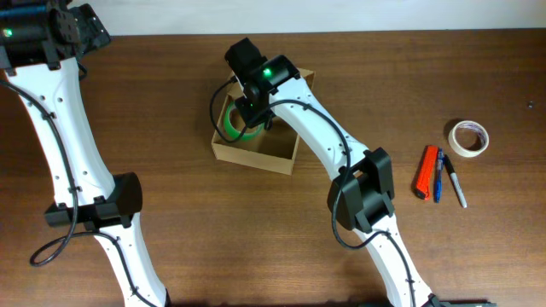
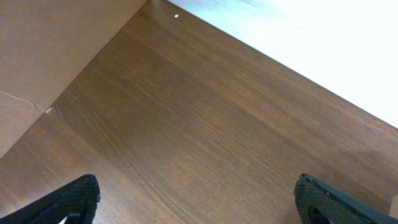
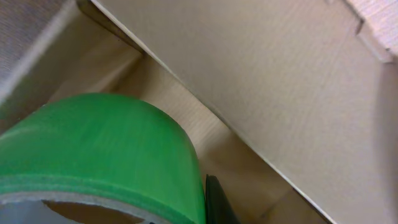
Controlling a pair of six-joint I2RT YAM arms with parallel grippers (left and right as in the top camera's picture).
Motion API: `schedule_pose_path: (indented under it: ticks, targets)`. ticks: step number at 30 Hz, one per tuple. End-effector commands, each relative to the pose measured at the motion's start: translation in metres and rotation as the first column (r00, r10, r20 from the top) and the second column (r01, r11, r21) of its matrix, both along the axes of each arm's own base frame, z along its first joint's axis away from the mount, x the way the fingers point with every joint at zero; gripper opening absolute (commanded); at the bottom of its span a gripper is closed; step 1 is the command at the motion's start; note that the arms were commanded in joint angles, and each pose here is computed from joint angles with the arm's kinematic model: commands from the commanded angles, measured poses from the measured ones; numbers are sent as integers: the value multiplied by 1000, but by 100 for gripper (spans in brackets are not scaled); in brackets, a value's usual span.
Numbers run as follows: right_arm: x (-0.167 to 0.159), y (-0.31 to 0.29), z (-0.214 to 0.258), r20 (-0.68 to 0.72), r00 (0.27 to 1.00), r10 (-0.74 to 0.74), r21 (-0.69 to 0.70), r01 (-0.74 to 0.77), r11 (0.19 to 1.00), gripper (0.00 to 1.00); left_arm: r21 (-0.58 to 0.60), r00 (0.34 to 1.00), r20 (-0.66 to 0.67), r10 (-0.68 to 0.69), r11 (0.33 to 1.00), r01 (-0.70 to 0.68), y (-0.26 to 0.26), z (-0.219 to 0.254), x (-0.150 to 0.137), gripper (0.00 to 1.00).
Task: Pack container
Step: 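Grasp the green tape roll with the right gripper and lower it into the box, then release the green tape and withdraw the right gripper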
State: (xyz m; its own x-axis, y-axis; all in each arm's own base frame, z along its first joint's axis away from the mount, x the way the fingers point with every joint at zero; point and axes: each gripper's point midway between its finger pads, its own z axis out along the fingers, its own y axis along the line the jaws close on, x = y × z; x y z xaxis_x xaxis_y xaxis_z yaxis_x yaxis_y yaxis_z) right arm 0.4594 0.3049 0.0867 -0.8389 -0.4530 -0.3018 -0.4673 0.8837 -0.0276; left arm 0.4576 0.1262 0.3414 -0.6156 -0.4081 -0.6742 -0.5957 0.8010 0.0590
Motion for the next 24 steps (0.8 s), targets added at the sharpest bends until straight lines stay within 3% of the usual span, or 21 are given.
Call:
schedule_pose_path:
  ticks: [1, 5, 9, 11, 17, 24]
  targets:
    - [-4, 6, -26, -39, 999, 7, -13, -7, 1000, 4, 13, 1000, 1, 4, 1000, -4, 3, 5, -4, 100]
    - [-4, 7, -34, -46, 999, 6, -19, -7, 1000, 4, 13, 1000, 1, 4, 1000, -4, 3, 5, -4, 100]
    - [-1, 8, -34, -35, 999, 6, -17, -6, 1000, 25, 13, 1000, 1, 4, 1000, -4, 3, 5, -4, 100]
    - [0, 7, -34, -32, 999, 6, -20, -7, 1000, 30, 13, 1000, 1, 4, 1000, -4, 3, 5, -4, 100]
    - [-6, 2, -21, -37, 998, 54, -39, -56, 998, 31, 13, 1000, 1, 4, 1000, -4, 3, 5, -4, 100]
    - [5, -26, 41, 71, 997, 4, -47, -1, 999, 35, 13, 1000, 1, 4, 1000, -4, 3, 5, -4, 100]
